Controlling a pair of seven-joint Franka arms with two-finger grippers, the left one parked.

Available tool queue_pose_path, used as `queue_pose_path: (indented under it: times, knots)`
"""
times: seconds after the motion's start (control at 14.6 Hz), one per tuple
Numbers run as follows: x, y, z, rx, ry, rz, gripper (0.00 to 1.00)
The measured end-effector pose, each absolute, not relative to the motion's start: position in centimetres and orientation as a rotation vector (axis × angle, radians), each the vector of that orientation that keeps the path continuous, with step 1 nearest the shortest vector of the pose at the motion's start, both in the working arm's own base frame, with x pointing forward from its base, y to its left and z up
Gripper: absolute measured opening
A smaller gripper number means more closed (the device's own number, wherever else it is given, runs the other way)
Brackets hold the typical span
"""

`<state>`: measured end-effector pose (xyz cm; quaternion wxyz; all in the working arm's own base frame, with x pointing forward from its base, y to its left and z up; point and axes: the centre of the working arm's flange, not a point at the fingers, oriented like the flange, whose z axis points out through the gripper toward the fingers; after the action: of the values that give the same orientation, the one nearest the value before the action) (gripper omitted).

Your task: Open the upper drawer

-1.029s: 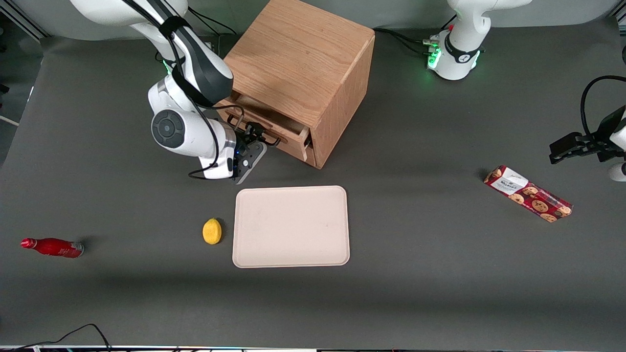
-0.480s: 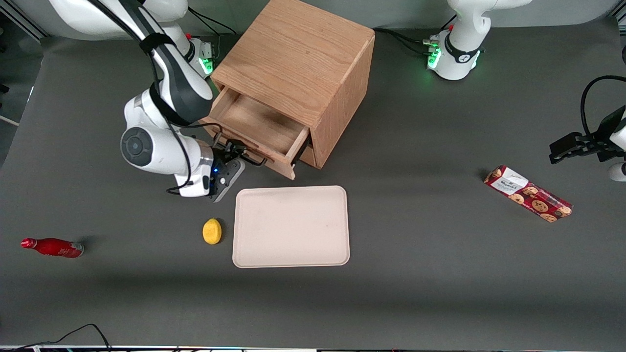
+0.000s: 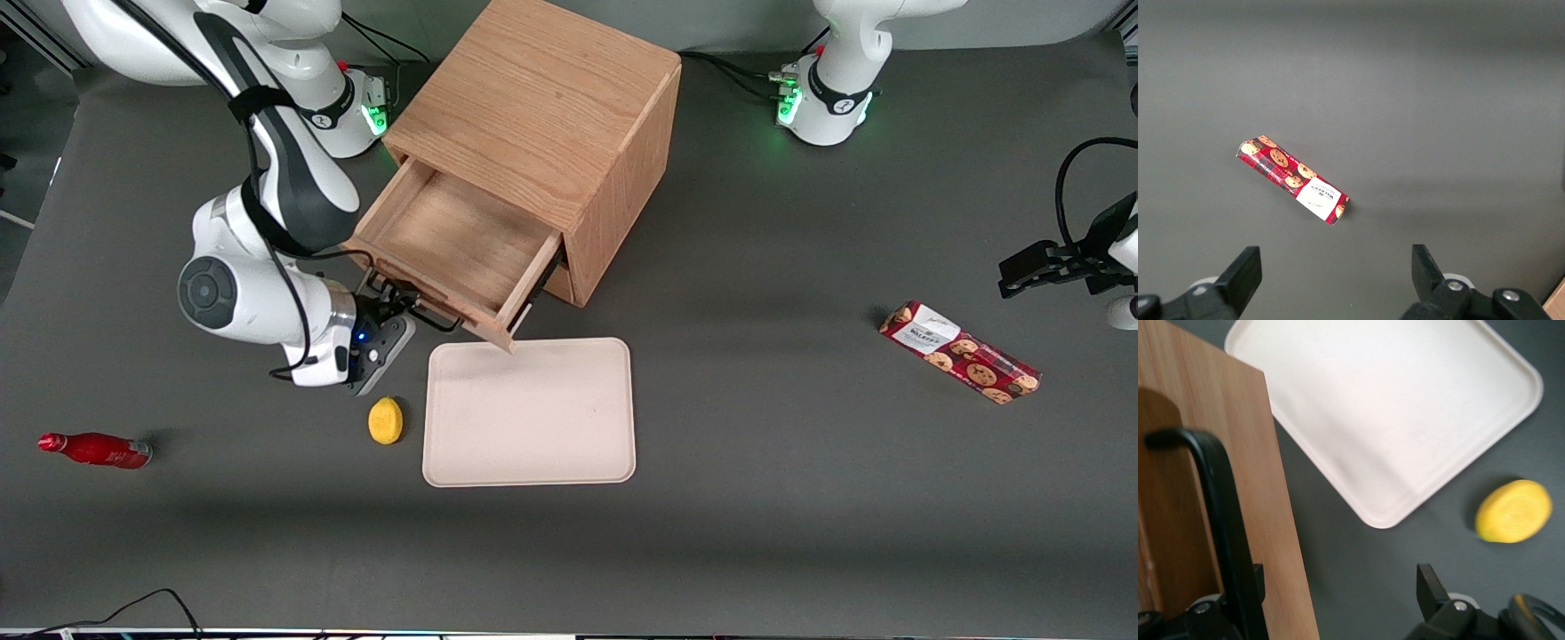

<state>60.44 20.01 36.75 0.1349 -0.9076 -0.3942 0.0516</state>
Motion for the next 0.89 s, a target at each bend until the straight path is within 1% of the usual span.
queue_pose_path:
  times: [0.21, 0.41, 0.48, 0.69, 0.89]
  knots:
    - [63.7, 17.3, 37.6, -2.619, -1.185, 0.163, 1.00]
    - [66.3, 14.8, 38.2, -2.626, -1.188, 0.131, 1.00]
    - [66.9, 14.1, 38.5, -2.629, -1.187, 0.125, 1.00]
    - [67.7, 13.6, 39.9, -2.613, -1.193, 0.156, 1.00]
    - [68.6, 13.2, 43.6, -2.617, -1.202, 0.121, 1.00]
